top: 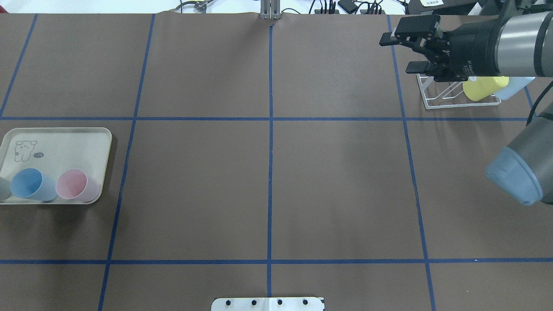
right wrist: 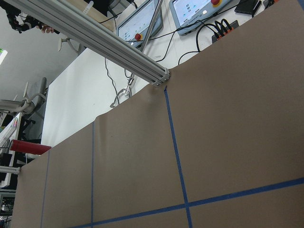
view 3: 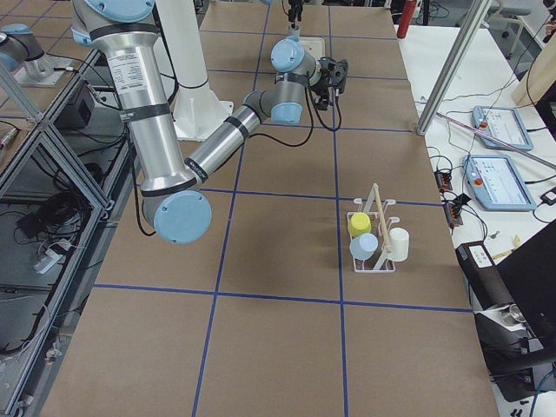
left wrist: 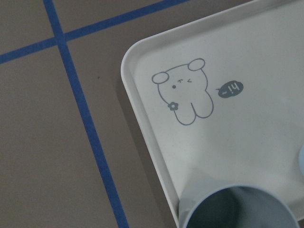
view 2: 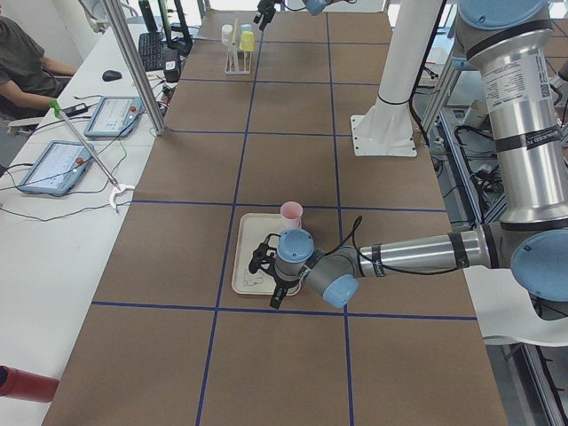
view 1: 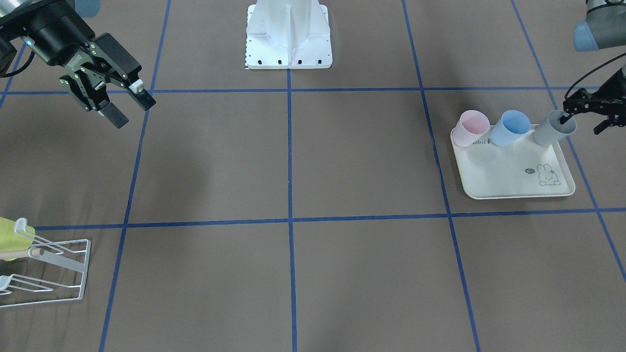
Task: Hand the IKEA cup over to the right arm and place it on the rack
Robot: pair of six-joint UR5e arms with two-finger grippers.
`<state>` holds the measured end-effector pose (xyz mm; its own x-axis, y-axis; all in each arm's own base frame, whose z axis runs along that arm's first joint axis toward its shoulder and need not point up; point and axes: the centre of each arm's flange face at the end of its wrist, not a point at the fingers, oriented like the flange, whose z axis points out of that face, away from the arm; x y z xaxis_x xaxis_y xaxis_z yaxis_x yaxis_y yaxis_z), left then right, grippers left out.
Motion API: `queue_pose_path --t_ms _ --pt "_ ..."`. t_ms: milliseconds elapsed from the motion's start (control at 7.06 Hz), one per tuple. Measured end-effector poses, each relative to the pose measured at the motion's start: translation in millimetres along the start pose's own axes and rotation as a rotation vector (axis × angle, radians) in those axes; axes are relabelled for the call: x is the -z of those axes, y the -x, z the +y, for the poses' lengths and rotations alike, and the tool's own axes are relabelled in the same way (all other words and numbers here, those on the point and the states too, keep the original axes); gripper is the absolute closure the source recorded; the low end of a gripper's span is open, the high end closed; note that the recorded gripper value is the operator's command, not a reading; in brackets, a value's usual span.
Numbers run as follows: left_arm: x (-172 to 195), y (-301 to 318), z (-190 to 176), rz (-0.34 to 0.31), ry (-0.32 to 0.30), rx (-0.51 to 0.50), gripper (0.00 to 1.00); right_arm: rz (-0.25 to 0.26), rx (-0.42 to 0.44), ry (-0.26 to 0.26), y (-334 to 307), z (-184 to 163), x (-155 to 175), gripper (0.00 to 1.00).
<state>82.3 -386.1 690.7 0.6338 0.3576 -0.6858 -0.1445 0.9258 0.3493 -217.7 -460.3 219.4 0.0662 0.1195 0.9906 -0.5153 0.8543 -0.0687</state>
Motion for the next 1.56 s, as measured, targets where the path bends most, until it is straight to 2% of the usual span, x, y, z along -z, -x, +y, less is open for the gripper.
queue_pose_path --t_ms 142,567,708,850,1558 --pt "-0.9 -0.8 0.4 0.003 0.003 -0.002 0.63 0.001 0.0 0.0 -0.6 -0.1 0.1 0.0" --pt "-1.3 -1.9 -0.7 0.005 0.003 -0.003 0.75 0.0 0.001 0.0 -0.9 -0.1 0.2 0.0" --pt "-1.3 -2.1 -1.0 0.006 0.002 -0.003 0.91 0.0 0.001 0.0 -0.9 -0.1 0.1 0.0" --pt "-1.2 -2.2 -1.1 0.006 0.002 -0.003 1.0 0.0 0.002 0.0 -0.5 -0.1 0.2 0.0" --pt "11.7 -13.1 -5.8 0.02 -0.02 -0.018 1.0 -0.008 0.003 0.0 2.9 0.5 1.4 0.0"
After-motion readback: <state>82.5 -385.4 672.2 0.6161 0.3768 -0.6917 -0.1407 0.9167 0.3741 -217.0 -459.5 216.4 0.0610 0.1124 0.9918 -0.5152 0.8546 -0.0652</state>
